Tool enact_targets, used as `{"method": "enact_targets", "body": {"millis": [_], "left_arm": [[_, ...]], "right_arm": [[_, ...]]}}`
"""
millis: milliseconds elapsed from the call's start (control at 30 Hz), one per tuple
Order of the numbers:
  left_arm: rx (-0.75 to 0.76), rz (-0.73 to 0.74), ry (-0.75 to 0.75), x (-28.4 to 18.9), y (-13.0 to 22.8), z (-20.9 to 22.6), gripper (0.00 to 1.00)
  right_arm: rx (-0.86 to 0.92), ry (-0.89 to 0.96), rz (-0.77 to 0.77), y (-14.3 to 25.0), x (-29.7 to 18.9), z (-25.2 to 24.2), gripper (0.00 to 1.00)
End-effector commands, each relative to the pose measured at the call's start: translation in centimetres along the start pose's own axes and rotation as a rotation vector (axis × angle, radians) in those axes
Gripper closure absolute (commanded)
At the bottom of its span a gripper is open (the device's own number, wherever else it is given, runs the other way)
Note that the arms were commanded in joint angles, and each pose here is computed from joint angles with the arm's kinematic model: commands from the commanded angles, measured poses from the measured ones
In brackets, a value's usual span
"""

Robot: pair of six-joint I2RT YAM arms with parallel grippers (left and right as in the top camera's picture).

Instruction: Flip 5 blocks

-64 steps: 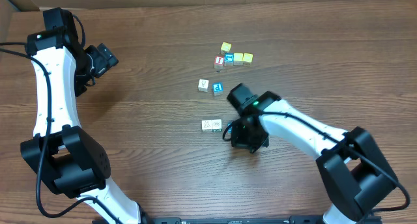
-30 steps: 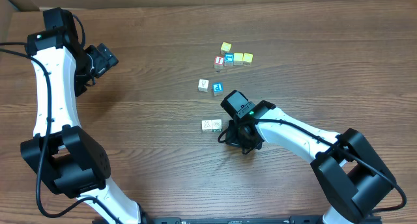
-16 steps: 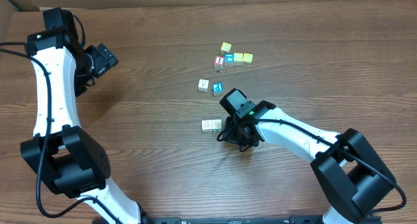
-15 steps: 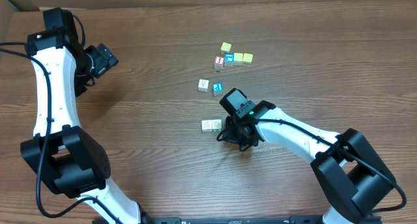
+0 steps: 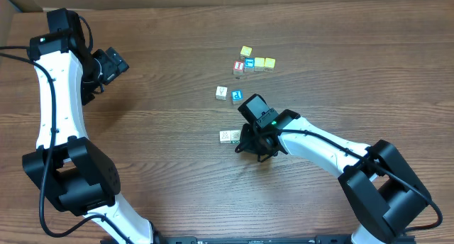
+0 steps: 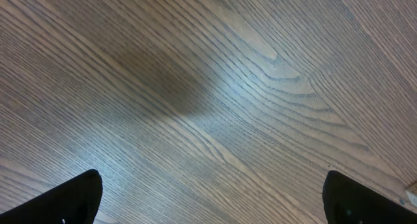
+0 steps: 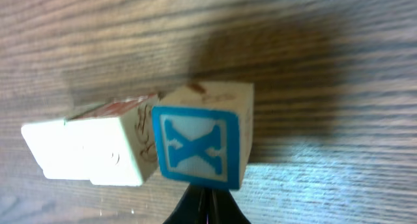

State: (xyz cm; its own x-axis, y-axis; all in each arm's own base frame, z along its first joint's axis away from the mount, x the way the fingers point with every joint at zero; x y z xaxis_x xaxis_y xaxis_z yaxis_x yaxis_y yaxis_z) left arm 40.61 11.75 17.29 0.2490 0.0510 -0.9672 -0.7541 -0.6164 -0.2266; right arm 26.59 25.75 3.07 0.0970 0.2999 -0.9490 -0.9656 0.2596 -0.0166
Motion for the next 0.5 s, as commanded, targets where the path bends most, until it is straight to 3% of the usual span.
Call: {"method": "enact_targets", "body": {"millis": [0,267,467], "left_arm": [[0.004,-0.027,0.006,-0.9,-0.4,-0.1,0.00],[0.004,-0.027,0.006,-0.9,-0.4,-0.1,0.00],[0.004,-0.027,0.006,-0.9,-0.4,-0.1,0.00]], "right_arm": [[-0.103,-0.089,0.053,0.8,-1.7,1.9,0.96],[-0.107,-0.097,-0.093,-2.2,-6.7,2.6,0.96],[0.000,-0.041,-0.110,-5.1,-6.4,-0.6,0.96]]}}
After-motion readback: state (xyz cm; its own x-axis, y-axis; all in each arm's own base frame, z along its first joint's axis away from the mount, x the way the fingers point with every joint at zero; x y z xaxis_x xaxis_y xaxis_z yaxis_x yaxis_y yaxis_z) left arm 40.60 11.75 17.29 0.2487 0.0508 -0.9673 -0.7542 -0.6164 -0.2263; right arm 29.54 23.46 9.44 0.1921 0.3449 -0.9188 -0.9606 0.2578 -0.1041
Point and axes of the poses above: each gripper's point midway between its finger pads, its own x axis out along the fingers, its own z axis along the line the jaws close on, y = z × x, the point moved 2 cm from there along -x, back along the fingers, and after that the axes turned 5 degrees about x, right-handed, at the moved point
